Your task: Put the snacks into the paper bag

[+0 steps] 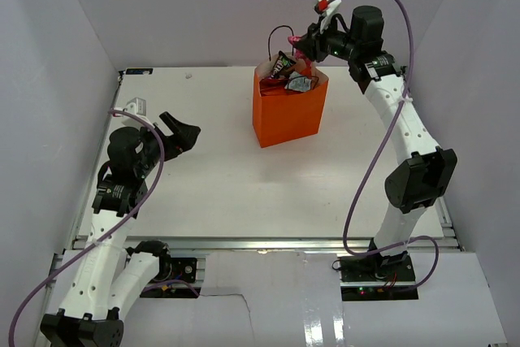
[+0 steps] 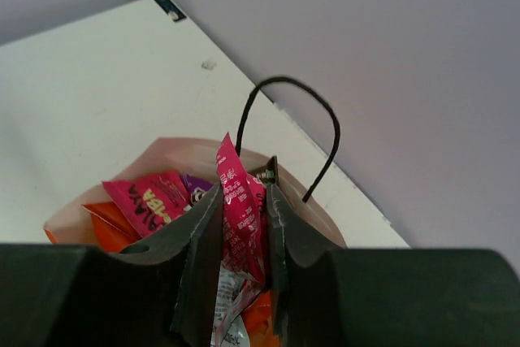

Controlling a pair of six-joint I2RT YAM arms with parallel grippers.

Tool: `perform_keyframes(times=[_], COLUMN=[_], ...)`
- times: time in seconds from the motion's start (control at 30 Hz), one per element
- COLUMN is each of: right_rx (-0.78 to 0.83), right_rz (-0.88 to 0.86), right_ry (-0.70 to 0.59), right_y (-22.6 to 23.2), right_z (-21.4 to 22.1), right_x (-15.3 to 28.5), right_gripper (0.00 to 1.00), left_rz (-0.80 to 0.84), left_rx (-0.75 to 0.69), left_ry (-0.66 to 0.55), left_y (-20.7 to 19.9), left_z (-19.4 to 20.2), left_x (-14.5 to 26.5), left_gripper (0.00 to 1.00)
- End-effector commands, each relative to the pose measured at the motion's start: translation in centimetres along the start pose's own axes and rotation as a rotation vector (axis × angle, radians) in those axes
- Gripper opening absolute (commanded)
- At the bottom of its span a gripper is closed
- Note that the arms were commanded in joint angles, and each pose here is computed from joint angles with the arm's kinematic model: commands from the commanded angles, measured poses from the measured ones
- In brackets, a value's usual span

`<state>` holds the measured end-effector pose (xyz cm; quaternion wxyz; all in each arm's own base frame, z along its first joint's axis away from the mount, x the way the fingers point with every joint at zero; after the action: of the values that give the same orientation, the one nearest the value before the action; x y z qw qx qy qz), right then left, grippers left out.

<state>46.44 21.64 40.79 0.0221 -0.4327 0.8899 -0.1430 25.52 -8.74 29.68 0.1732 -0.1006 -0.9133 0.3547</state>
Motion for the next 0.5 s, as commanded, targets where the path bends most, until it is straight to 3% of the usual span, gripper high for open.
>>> perform_keyframes(times=[0.0, 0.1, 0.2, 0.33, 0.47], right_rx=[0.075, 0.112, 0.161, 0.209, 0.216], right_rz=[0.020, 0.027, 0.011, -0.047, -0.118], right_ry=[0.038, 0.081, 0.107, 0.090, 0.064], right_y=[-0.4, -0.7, -0.7, 0.8, 3.1], right_z=[1.9, 3.8, 4.6, 3.9, 3.4], right_x=[-0.3, -0.9, -1.2, -1.1, -0.8], right_gripper=[0.14, 0.18, 0.28, 0.52, 0.61], left_rz=[-0.006, -0.009, -0.010, -0.014, -0.003], left_rx=[-0.017, -0.017, -0.019, -0.018, -0.016], left_ry=[-0.011, -0.004, -0.001, 0.008, 0.016], left_y=[0.3, 0.6, 0.6, 0.8, 0.6], left_z=[0.2, 0.5, 0.5, 0.7, 0.8], left_x=[0.5, 0.5, 0.5, 0.3, 0.0], left_gripper=[0.98, 0.98, 0.98, 0.98, 0.98])
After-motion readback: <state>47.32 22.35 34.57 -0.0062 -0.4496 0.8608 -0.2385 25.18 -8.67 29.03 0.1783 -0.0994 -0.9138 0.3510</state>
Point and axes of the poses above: each gripper's point midway between its finger pads, its own x axis back along the fingers, its own y axis along the line the jaws close on, z = x × y, the point moved 3 cm from there along x, back along the fingers, and after that the axes turned 7 degrees about x, right-handed, at the moved point
